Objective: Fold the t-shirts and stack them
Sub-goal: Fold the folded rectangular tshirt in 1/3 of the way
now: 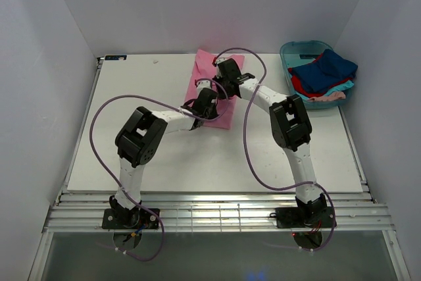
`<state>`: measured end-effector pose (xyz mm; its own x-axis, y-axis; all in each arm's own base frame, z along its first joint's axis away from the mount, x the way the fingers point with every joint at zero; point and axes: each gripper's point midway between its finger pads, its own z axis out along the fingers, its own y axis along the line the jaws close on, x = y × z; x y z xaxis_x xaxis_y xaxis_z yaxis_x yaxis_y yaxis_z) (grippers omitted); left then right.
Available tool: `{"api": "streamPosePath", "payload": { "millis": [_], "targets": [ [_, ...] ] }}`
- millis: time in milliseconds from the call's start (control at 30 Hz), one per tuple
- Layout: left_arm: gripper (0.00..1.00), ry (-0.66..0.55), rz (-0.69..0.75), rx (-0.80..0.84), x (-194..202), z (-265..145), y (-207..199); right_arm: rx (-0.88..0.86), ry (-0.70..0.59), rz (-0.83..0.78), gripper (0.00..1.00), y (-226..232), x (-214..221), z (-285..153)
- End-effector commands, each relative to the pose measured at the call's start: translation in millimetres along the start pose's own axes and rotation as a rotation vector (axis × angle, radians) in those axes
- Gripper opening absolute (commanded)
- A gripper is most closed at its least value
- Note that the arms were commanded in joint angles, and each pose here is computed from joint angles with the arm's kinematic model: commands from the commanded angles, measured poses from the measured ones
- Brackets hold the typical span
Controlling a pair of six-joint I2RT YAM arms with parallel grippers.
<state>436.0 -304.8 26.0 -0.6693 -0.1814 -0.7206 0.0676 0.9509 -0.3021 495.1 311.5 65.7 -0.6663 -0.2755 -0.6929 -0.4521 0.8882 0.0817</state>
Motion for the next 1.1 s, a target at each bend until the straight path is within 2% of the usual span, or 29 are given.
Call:
{"api": "streamPosePath", "payload": {
  "millis": [0, 300, 767, 867, 1000, 1033, 1067],
  "targets": [
    [0.00, 0.165, 0.046, -0.079, 58.3, -17.2, 24.0, 0.065, 0.062, -0.010, 0.08, -20.3, 21.6, 12.5],
    [0.00, 0.200, 0.045, -0.064, 86.0, -35.9, 11.2, 0.164, 0.090, -0.026, 0.08, -48.7, 31.3, 15.9],
    [0.00, 0.296, 0.109, -0.062, 155.6, -81.2, 0.1, 0.366, 0.014, -0.077, 0.08, -113.3, -15.5, 1.7],
    [0.00, 0.287, 0.122, -0.038, 153.6, -82.5, -12.5, 0.378, -0.007, -0.066, 0.08, -116.0, -23.6, -12.6],
    [0.00, 0.239, 0.150, -0.007, 133.4, -82.8, -36.1, 0.343, -0.071, -0.013, 0.09, -102.5, -38.3, -58.3],
    [0.00, 0.223, 0.151, -0.004, 126.3, -83.2, -40.5, 0.333, -0.091, -0.005, 0.13, -98.7, -39.9, -66.4],
    [0.00, 0.182, 0.152, 0.007, 109.9, -85.3, -50.1, 0.326, -0.058, -0.006, 0.17, -95.1, -20.6, -69.7]
  ]
}}
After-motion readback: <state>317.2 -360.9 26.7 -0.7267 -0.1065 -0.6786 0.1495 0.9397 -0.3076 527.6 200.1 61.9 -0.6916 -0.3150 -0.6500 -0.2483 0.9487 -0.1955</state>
